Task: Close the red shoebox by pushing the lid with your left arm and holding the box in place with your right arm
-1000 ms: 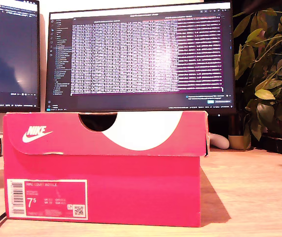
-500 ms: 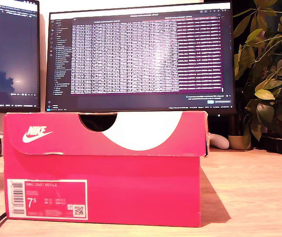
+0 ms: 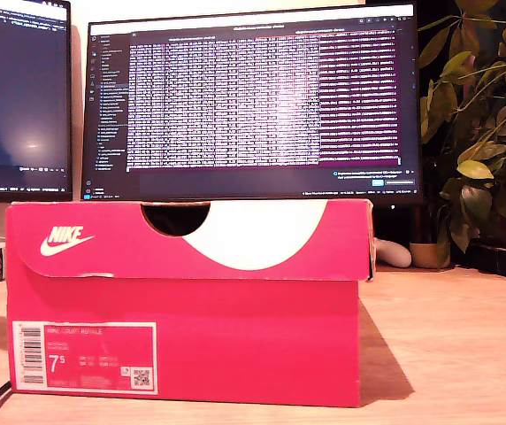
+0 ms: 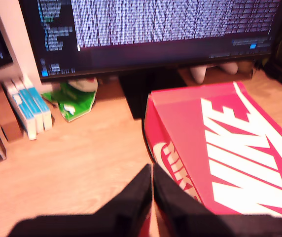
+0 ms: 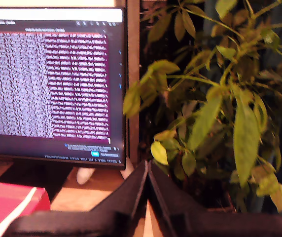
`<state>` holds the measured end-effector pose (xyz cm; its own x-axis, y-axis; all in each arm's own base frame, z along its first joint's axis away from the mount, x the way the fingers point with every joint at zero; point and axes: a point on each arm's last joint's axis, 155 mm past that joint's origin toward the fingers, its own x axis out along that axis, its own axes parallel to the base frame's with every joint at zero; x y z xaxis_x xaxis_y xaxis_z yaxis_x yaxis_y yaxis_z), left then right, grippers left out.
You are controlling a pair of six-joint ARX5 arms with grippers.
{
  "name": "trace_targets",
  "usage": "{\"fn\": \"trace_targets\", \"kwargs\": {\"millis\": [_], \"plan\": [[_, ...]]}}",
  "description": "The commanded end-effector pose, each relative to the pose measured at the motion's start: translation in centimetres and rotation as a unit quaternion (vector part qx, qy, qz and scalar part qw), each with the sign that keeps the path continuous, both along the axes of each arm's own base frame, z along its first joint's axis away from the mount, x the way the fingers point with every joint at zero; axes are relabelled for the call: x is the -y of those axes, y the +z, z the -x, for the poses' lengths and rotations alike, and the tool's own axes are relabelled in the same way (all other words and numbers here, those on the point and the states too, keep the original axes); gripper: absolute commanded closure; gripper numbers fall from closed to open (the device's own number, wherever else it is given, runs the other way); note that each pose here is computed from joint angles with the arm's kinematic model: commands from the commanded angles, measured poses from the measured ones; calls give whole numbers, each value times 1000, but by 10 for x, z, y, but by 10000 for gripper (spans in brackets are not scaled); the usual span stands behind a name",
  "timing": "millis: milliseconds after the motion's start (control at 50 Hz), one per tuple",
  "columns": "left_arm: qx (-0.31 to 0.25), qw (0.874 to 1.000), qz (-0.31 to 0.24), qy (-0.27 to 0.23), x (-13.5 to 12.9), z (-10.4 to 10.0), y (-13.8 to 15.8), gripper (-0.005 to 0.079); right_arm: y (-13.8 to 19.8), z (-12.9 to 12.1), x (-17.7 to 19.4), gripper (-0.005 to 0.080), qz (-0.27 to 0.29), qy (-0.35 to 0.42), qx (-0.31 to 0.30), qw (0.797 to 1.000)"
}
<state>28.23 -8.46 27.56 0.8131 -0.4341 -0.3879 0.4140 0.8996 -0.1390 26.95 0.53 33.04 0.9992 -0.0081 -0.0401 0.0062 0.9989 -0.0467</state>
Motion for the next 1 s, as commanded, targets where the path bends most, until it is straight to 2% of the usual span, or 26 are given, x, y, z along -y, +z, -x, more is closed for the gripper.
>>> {"fn": "trace_targets", "kwargs": {"millis": [0,200,480,980], "plan": [[0,1000,-7,-13,3,2,-12,761,-19,-3,0,764,-8,-1,-16,1000],[22,1000,-15,-11,1,-2,-18,761,-42,-6,-1,764,-15,0,-33,999],[49,997,-23,47,-18,-15,-28,761,-56,-11,-1,765,-34,-1,-19,999],[89,991,-14,100,-35,2,-57,761,-73,12,5,765,-37,-12,22,999]]}}
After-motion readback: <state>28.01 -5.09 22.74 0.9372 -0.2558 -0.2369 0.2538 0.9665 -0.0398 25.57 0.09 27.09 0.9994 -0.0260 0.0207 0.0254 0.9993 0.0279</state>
